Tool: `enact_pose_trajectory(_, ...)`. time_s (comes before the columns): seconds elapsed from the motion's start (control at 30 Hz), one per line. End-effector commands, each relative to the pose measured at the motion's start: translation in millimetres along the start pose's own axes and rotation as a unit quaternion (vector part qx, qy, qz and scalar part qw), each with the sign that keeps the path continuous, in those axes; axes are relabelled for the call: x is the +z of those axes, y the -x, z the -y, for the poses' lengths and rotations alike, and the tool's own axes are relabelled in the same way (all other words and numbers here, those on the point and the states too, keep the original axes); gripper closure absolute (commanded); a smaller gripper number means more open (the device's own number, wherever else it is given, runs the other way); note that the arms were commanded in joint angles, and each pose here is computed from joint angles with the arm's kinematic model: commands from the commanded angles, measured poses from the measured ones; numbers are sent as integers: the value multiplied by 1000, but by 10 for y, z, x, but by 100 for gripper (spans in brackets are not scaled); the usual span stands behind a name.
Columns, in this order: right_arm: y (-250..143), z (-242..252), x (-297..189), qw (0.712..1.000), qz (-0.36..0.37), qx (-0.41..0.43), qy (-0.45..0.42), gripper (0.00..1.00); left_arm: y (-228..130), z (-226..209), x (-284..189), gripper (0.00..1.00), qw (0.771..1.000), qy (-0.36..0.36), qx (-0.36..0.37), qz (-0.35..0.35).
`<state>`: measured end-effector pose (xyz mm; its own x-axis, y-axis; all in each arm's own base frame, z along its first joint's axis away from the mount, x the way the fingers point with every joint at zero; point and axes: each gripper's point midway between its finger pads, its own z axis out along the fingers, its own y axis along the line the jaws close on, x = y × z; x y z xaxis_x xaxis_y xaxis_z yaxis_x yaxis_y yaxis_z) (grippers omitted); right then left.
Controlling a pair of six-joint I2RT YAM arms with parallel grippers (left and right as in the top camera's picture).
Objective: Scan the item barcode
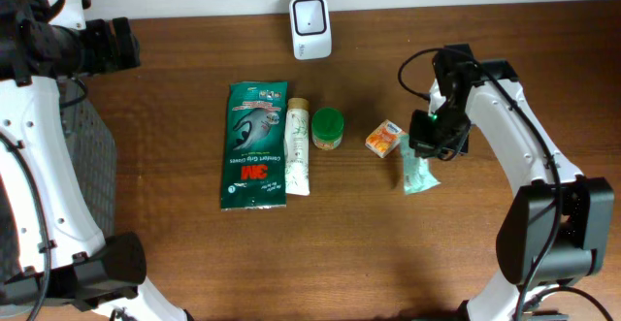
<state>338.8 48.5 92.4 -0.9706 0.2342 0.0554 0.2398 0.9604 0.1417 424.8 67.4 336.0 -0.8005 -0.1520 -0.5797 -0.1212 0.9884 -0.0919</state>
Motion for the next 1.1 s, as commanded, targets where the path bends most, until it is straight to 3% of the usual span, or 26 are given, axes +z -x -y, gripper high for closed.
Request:
enact_pose_trajectory(0.0, 91, 178, -3, 998, 23, -7, -52, 96, 15, 24, -11, 1, 1000, -6, 5, 3)
enact_pose_trajectory(0.23, 42, 302, 414, 998, 6, 10, -69, 95, 15, 24, -11, 1, 1000, -5, 5, 3)
enact_pose_trajectory(0.3, 48, 364, 540, 997, 6, 11, -82, 88, 15, 24, -11, 1, 1000, -6, 5, 3)
enact_pose_trajectory(0.37, 79, 400, 708, 996, 11, 11, -83, 75, 15, 24, -11, 1, 1000, -5, 5, 3)
enact_pose_trajectory(0.5, 90, 436, 880, 996, 14, 13, -81, 64, 15, 24, -11, 1, 1000, -6, 5, 3)
enact_pose_trajectory(0.63, 72, 497, 970, 996, 1, 20, -83, 67, 15, 24, -11, 1, 1000, -5, 5, 3)
enact_pose_trajectory(0.77, 76, 473, 963, 998, -2, 24, -65, 96, 15, 24, -11, 1, 1000, -6, 5, 3)
enact_pose_trajectory(0.93, 55, 223, 908, 1000, -17, -25, 5, 96, 15, 24, -11, 1, 1000, -6, 5, 3)
enact_pose_trajectory(1.07, 129, -78, 547, 995, 2, -66, 76, 96, 15, 24, -11, 1, 1000, -6, 5, 3)
